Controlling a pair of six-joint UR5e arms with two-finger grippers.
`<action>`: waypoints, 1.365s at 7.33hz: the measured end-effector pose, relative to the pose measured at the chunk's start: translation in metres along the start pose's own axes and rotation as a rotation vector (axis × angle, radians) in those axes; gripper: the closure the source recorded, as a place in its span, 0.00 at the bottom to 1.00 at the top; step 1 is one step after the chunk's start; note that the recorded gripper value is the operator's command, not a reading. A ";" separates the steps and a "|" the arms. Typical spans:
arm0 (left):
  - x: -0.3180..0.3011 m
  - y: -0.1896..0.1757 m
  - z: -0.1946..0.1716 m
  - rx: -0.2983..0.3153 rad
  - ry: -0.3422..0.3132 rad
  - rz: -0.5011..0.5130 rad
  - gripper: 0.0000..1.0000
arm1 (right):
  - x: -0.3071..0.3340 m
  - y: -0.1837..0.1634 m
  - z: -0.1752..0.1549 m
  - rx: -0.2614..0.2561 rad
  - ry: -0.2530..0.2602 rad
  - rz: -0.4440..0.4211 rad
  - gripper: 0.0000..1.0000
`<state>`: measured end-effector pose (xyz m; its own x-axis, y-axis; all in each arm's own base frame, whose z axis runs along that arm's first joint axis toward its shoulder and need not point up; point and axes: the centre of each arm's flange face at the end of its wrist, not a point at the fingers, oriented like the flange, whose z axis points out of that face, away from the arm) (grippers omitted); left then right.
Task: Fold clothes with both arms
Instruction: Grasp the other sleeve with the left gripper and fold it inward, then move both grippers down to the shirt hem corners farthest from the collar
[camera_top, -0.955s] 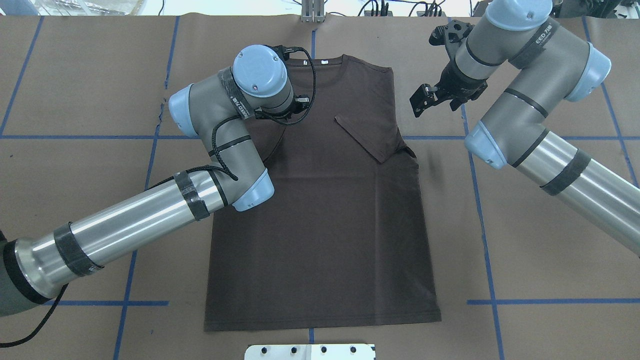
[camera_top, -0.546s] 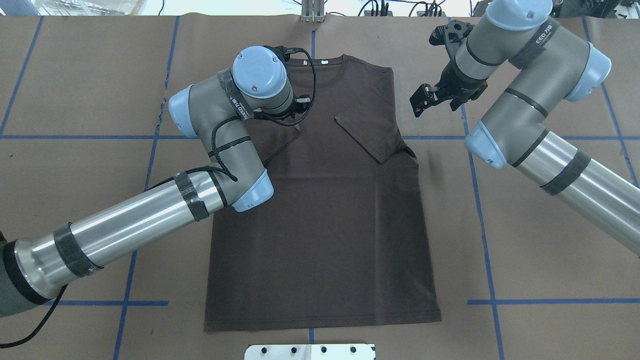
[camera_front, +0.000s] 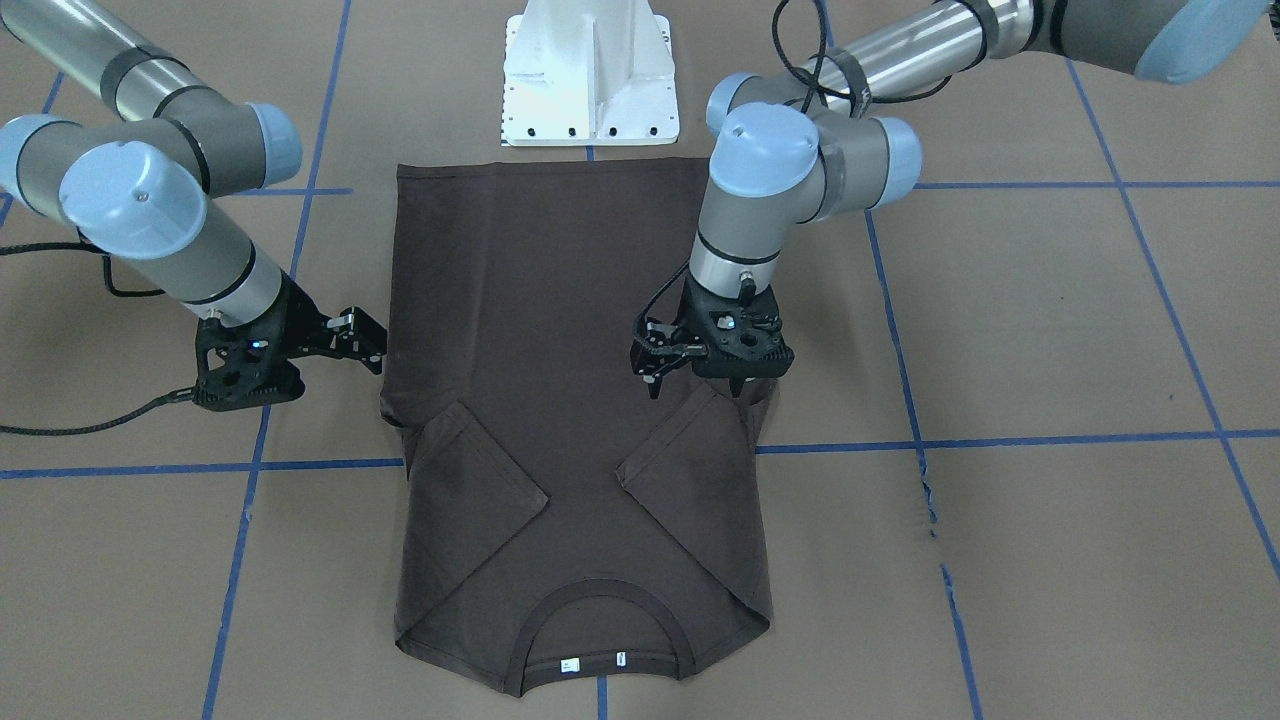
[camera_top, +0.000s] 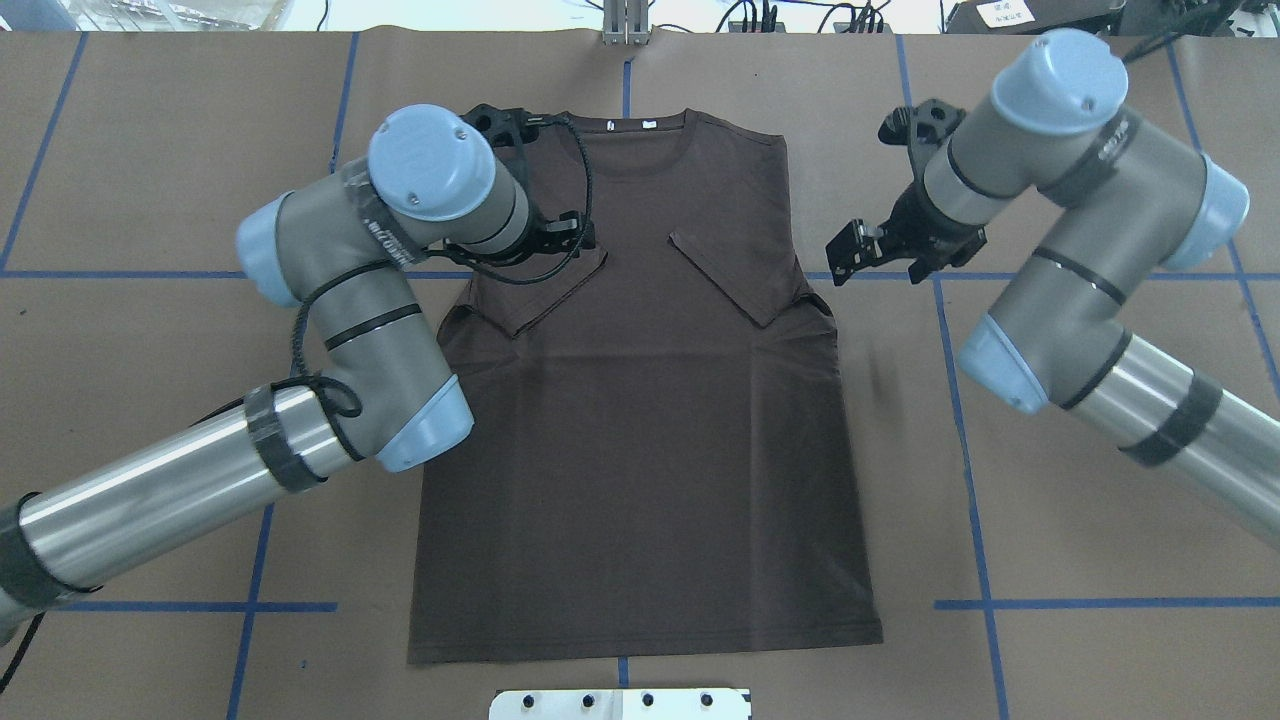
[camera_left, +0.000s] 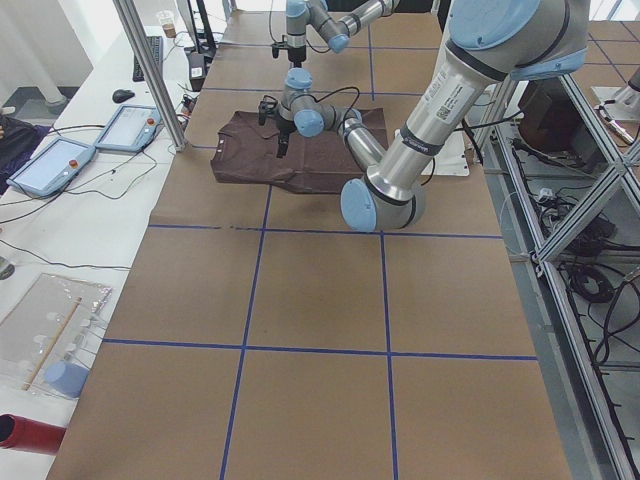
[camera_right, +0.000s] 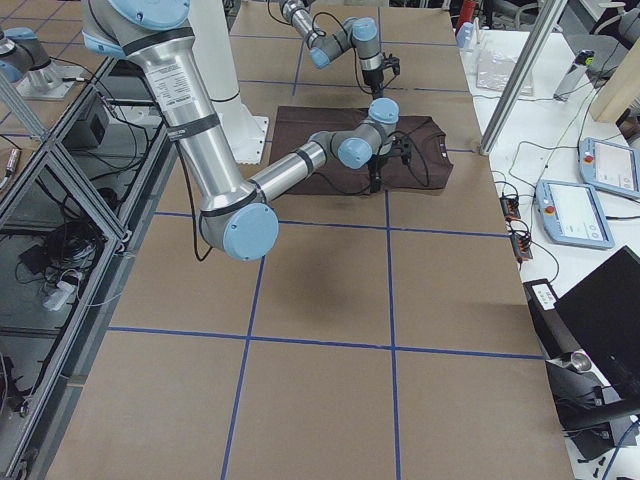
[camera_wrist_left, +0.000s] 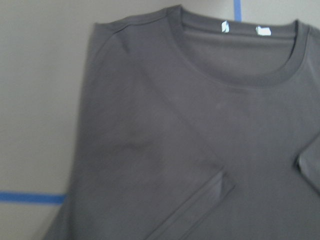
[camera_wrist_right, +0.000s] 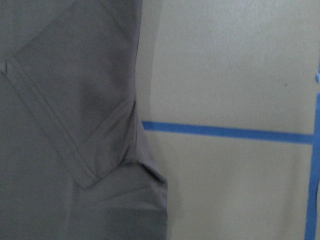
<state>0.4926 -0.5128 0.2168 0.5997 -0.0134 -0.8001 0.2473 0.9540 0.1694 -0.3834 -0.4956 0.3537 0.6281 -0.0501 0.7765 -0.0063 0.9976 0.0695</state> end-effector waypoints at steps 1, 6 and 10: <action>-0.017 0.015 -0.026 -0.006 0.005 0.021 0.00 | -0.011 0.053 0.002 0.028 0.011 0.023 0.00; -0.044 0.054 -0.090 -0.033 0.019 0.039 0.00 | -0.026 0.265 0.065 0.055 0.011 0.096 0.00; -0.043 0.059 -0.100 -0.034 0.027 0.046 0.00 | -0.030 0.310 0.080 0.019 0.029 0.112 0.55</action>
<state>0.4058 -0.4265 0.2036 0.5890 0.0380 -0.8073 0.1937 0.9631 0.1866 -0.4668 -0.1886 0.4021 0.6452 0.0629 0.7614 -0.0918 0.9958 -0.0044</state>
